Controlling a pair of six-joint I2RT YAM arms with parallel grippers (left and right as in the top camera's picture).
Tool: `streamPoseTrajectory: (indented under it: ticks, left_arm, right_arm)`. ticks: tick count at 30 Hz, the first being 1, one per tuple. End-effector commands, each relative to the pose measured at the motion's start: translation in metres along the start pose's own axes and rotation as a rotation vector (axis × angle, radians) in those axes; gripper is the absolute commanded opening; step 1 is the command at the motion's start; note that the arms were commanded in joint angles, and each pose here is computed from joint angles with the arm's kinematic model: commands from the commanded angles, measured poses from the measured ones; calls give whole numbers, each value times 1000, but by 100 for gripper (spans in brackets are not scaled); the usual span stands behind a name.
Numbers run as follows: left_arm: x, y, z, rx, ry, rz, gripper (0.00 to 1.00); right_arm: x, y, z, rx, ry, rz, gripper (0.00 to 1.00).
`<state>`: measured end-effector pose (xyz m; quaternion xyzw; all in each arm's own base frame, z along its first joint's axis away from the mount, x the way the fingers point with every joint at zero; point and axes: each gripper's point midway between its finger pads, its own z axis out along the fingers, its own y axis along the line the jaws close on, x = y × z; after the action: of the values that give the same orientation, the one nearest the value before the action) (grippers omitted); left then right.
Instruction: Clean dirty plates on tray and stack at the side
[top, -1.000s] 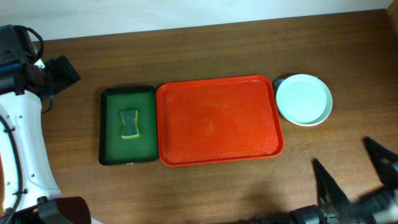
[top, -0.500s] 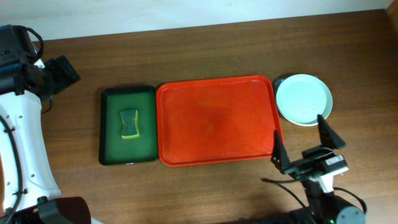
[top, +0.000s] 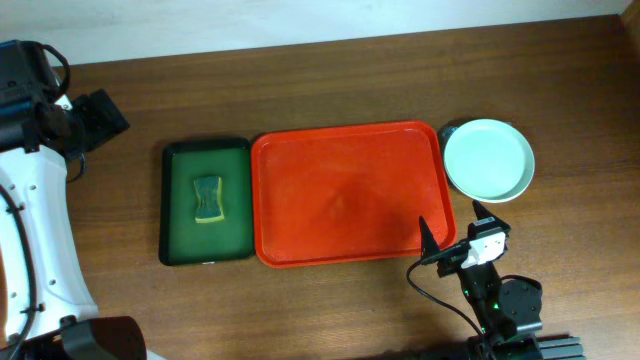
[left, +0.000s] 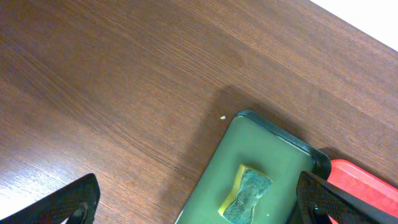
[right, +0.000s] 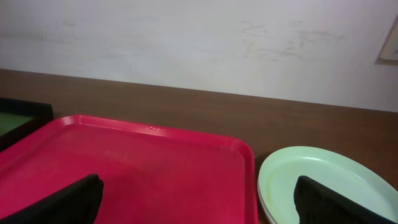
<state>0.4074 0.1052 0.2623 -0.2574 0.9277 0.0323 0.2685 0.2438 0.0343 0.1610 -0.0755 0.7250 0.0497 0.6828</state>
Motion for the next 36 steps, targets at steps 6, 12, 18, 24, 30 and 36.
streamPoseTrajectory:
  ticks: [6, 12, 18, 24, 30, 36]
  left_arm:
    - [1, 2, 3, -8, 6, -12, 99]
    - [1, 2, 3, -8, 6, -12, 99]
    - [1, 2, 1, -7, 4, -12, 99]
    - [-9, 8, -89, 57, -200, -32, 99]
    - [11, 37, -228, 100, -532, -78, 99]
    - [62, 60, -302, 148, -690, -98, 99]
  right_arm:
    - [2, -1, 0, 4, 3, -6, 98]
    - [2, -1, 0, 4, 3, -6, 98]
    - [2, -1, 0, 4, 3, -6, 98]
    - [2, -1, 0, 4, 3, -6, 98]
    - [2, -1, 0, 4, 3, -6, 98]
    - [2, -1, 0, 4, 3, -6, 98]
